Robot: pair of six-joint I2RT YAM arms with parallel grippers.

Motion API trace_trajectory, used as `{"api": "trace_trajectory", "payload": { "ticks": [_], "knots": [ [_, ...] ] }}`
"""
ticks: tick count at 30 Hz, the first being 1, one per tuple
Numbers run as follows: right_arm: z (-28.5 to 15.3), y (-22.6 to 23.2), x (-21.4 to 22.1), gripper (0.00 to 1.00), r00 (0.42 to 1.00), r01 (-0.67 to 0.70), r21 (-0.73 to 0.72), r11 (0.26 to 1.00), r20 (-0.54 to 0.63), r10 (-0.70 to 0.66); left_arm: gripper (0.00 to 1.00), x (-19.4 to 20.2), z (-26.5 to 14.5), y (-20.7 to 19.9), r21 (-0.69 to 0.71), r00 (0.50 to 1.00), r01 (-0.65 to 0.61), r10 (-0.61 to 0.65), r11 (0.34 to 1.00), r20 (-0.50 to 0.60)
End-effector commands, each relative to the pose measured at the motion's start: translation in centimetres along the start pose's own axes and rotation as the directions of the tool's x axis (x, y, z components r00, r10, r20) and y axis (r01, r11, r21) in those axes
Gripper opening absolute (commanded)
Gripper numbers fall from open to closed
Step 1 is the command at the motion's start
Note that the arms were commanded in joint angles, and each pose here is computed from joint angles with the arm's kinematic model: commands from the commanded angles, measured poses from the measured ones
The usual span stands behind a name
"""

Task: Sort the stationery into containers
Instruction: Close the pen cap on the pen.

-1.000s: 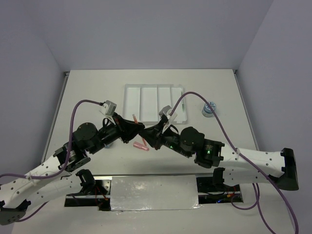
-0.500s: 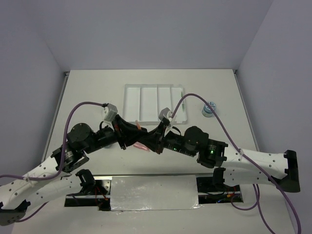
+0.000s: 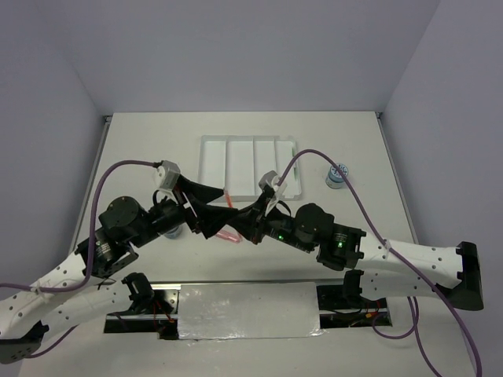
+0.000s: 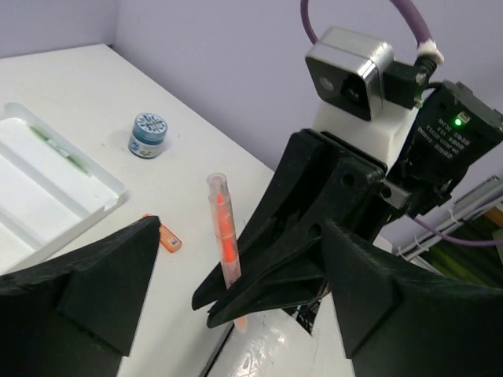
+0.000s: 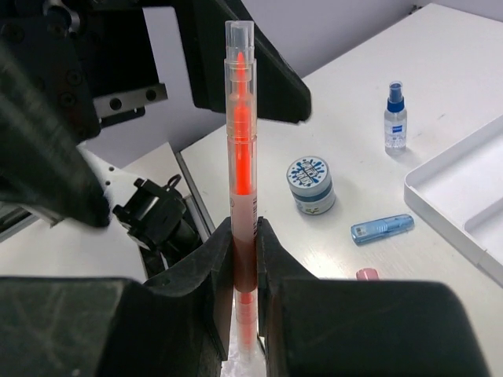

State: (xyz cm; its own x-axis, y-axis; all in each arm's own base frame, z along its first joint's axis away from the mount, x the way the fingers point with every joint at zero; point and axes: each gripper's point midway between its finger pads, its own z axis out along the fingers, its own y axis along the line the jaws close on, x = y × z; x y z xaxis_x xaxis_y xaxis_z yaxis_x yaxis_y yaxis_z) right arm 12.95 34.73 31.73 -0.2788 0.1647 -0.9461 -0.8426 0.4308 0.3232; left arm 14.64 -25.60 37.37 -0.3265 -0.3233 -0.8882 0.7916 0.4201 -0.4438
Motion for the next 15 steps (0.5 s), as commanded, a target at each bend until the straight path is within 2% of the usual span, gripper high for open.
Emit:
{"api": "trace_trajectory", "payload": {
  "ticks": [1, 6, 11, 13, 15],
  "knots": [
    [0.27, 0.13, -0.72, 0.0, 1.0, -0.008, -0.008, 1.0, 0.031, 0.008, 0.92, -3.94, -0.88, -0.36, -0.034, 0.992, -0.028, 0.032, 0.999, 0.124],
    [0.26, 0.6, -0.98, 0.0, 1.0, 0.0, -0.029, 1.0, 0.027, 0.001, 0.79, -4.1, -0.65, 0.61, -0.09, 0.991, -0.02, 0.031, 0.996, 0.127],
    [0.38, 0.76, -0.67, 0.0, 1.0, 0.005, -0.037, 0.999, 0.013, -0.004, 0.72, -4.32, -0.85, 0.24, -0.067, 0.988, -0.018, 0.028, 0.998, 0.149],
    [0.39, 0.94, -0.71, 0.0, 1.0, 0.008, -0.046, 0.999, 0.01, -0.007, 0.65, -4.4, -0.8, 0.19, -0.066, 0.988, -0.023, 0.033, 0.998, 0.149],
    [0.44, 1.06, -0.64, 0.0, 1.0, 0.008, -0.052, 0.999, 0.006, -0.008, 0.63, -4.27, -0.67, 0.26, -0.068, 0.989, -0.023, 0.033, 0.997, 0.142]
  ]
}}
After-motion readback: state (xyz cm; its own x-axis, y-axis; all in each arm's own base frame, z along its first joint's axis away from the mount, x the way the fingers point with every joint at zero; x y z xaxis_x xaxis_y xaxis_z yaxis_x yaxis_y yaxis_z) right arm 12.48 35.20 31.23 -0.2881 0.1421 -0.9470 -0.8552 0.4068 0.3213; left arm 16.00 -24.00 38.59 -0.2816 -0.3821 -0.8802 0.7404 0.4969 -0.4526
